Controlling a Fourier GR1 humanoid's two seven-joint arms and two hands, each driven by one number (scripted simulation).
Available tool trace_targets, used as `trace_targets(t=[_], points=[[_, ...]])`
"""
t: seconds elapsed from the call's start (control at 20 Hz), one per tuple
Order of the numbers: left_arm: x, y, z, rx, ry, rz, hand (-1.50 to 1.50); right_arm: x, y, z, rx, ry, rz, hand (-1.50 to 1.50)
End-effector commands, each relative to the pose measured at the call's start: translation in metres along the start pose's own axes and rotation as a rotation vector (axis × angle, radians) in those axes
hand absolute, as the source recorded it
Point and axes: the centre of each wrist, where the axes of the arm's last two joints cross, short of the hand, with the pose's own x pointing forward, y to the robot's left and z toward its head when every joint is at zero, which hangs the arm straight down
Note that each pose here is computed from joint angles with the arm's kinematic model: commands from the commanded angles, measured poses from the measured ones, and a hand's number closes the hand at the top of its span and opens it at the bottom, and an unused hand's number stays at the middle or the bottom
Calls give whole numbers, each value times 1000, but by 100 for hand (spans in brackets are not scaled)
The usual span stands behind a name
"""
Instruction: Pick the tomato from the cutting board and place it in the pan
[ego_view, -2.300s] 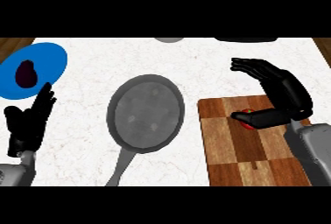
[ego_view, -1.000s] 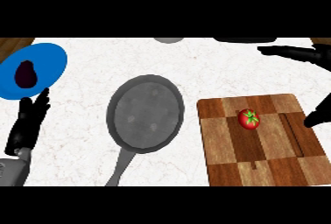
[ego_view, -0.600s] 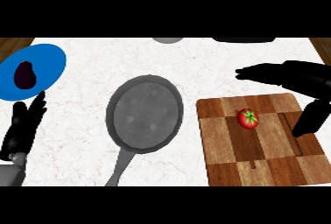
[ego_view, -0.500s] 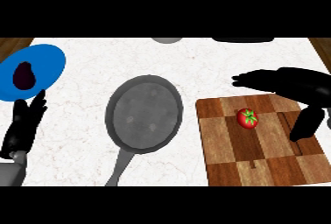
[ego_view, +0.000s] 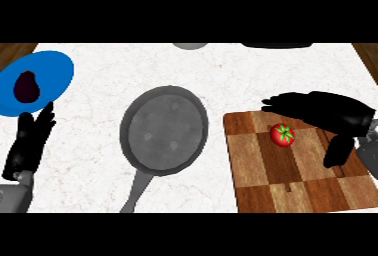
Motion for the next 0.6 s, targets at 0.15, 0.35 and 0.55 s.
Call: trace_targets(t=[0.15, 0.35, 0.55], points=[[-4, 19, -10, 9, 10, 15, 0, -4, 29, 2, 17, 30, 59, -150], [11, 5, 19, -11, -3, -5, 0, 3, 26, -18, 40, 33, 56, -150], [-1, 7, 8, -9, -12, -5, 0, -16, 18, -37, 39, 35, 55, -150]])
